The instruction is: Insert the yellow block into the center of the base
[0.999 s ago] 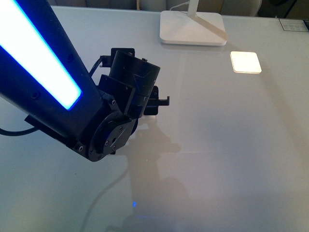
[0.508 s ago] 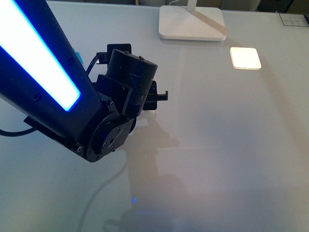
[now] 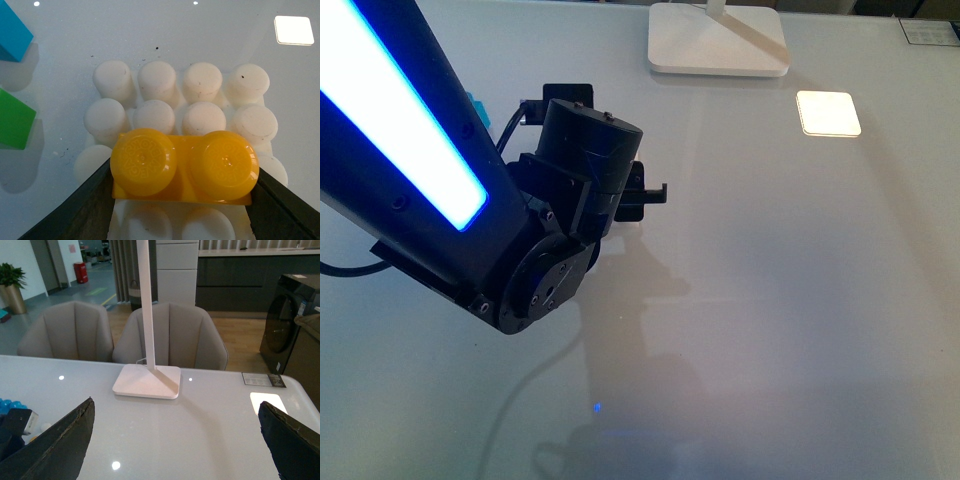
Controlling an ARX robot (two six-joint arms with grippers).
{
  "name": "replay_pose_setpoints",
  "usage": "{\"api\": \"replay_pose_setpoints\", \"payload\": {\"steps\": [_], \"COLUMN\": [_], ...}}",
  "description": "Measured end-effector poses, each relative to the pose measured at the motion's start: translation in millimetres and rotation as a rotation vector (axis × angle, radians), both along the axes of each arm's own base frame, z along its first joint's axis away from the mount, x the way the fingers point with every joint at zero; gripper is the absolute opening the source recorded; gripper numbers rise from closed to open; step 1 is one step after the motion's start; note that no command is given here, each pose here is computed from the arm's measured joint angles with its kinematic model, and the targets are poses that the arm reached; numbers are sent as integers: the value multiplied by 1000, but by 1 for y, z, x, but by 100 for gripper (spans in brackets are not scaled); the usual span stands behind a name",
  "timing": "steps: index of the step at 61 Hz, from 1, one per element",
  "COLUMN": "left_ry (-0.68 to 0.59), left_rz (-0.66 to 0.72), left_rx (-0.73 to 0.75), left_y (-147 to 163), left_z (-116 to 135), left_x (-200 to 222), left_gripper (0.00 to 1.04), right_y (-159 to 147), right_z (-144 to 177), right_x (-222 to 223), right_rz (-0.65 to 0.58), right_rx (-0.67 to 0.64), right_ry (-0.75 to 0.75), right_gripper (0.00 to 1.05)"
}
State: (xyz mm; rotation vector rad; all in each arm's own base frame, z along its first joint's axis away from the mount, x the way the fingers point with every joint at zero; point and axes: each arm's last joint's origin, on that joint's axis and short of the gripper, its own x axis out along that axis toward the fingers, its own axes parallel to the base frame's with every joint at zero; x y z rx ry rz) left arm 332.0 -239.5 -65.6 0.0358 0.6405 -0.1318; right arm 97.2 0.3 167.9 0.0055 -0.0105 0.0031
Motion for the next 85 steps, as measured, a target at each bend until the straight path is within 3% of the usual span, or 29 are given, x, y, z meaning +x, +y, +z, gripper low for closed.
{"api": "replay_pose_setpoints", "payload": {"steps": [56, 71, 85], "left_ry": [-10, 19, 34], "left_rz": [-30, -33, -40], "left_rx": [5, 6, -15], "left_y": [2, 8, 14], "left_z": [1, 0, 6], "left_x": [-1, -7, -11], "left_gripper": [64, 98, 97], "right_y": [0, 0, 0], "right_z": [0, 0, 0], "right_x": [0, 0, 0], "right_rz": [0, 0, 0], "right_rx": [0, 0, 0], "right_ry": [1, 0, 1], "right_gripper": [96, 96, 96]}}
